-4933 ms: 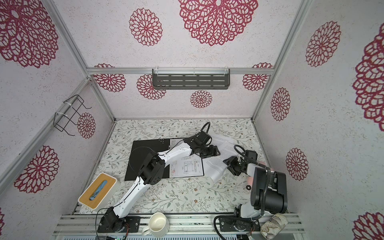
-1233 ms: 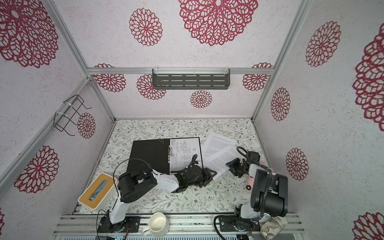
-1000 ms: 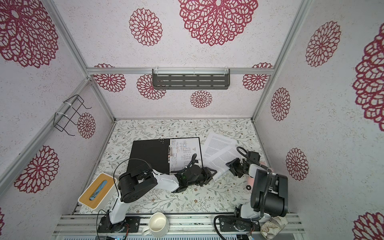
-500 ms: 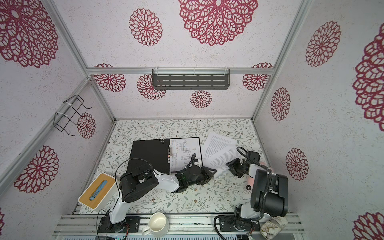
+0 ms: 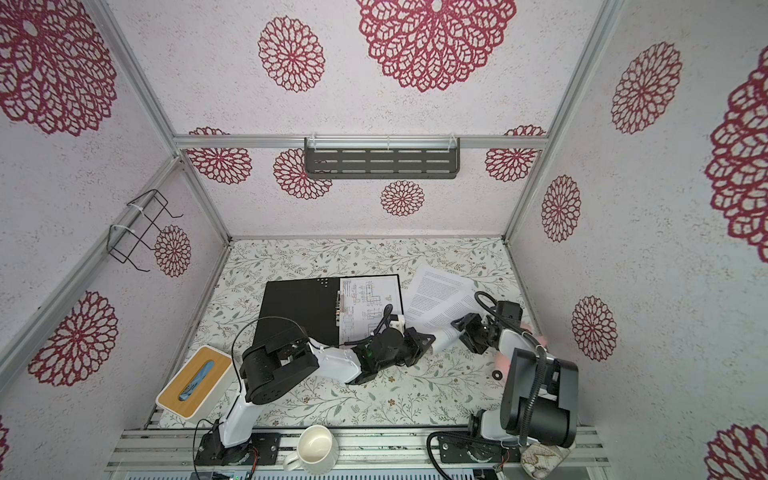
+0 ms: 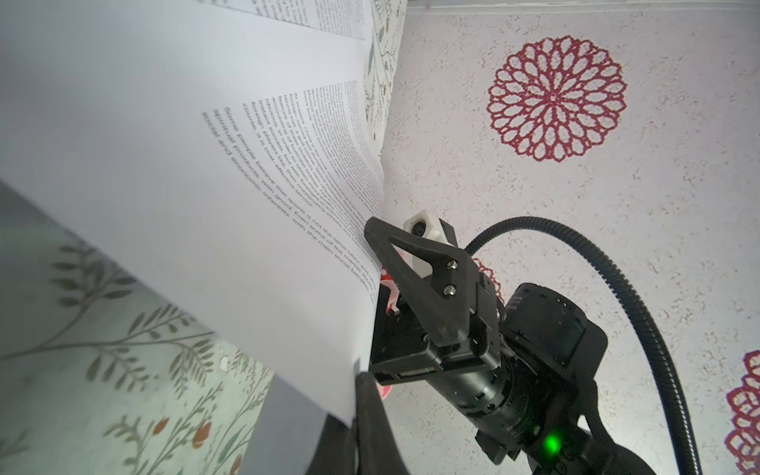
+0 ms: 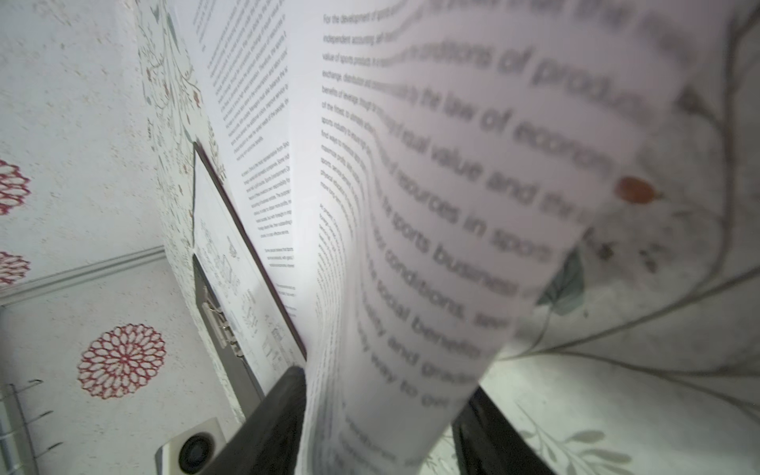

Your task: Put the files into the folder

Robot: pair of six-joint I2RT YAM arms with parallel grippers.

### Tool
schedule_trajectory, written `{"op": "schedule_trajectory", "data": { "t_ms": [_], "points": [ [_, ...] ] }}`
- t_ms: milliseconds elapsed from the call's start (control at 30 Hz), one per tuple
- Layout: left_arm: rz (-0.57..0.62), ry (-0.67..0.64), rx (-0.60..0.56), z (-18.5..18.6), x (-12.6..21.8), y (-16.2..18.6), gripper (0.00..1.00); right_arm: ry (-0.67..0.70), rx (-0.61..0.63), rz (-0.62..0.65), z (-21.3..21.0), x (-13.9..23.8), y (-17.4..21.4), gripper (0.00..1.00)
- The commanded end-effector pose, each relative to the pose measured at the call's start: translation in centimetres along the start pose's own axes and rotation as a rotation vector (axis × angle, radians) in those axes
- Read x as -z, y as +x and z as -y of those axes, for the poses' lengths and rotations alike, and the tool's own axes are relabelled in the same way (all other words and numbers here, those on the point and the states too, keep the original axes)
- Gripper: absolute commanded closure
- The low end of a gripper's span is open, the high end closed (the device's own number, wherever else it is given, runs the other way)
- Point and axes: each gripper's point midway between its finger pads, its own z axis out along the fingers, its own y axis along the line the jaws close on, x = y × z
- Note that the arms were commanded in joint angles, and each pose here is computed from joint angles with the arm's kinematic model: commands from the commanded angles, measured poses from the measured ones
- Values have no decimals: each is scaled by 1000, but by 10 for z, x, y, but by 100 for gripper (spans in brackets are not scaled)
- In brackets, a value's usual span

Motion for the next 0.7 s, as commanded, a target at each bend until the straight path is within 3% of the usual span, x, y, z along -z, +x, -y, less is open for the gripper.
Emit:
{"op": "schedule_trajectory", "data": {
  "t_ms": [0, 300, 667],
  "points": [
    [32, 62, -5, 18, -5, -6, 95, -26, 44, 33, -19, 14, -7, 33],
    [140, 90, -50, 52, 2, -35, 98, -52, 55, 69, -39, 38, -10, 21],
    [161, 90, -52, 62, -7, -45, 99, -101, 0, 85, -43, 53, -9, 19]
  ]
}}
